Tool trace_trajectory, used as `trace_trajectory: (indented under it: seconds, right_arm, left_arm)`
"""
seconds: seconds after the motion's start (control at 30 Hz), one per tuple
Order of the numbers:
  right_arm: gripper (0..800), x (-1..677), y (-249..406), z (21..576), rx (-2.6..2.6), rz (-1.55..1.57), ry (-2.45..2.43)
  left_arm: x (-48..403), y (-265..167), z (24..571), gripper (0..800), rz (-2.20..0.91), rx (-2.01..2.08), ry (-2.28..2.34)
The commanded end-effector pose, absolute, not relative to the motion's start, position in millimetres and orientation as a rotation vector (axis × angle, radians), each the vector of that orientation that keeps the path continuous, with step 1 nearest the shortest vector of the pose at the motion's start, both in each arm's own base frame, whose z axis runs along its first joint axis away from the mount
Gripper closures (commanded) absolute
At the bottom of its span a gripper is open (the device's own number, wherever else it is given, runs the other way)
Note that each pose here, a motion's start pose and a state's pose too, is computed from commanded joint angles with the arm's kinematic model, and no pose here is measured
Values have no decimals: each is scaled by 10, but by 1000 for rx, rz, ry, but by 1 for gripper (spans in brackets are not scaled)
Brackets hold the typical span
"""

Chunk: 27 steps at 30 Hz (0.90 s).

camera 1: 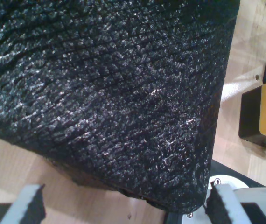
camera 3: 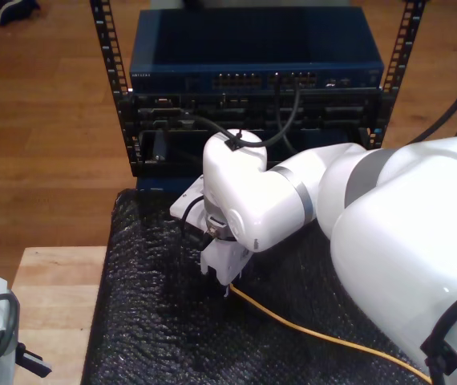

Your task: Grab the cable and plug it in

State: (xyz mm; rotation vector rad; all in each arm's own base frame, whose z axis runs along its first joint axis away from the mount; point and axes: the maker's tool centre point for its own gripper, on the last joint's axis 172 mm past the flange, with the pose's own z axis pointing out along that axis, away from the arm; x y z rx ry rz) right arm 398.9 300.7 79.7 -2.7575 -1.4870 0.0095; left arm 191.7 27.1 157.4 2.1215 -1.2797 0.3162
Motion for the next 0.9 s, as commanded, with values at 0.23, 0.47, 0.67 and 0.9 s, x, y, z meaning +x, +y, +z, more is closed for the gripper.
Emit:
trace_trajectory:
  seconds: [0.23,0.47,0.67,0.9]
  right_arm:
    - [555,4008,2982,797,-2761,6,-1513]
    - [609,4009,2978,803,-2762,6,-1517]
    - [638,4008,2977,810,-2759,6,-1521]
    - [780,4112,2867,844,-2764,-23,-1677]
  left_arm:
    - [1916,270,1572,0,316,2121,-1279]
    - [1916,270,1572,0,316,2120,-1280]
    - [1916,270,1572,0,316,2121,-1279]
    - [1916,270,1572,0,316,2121,-1279]
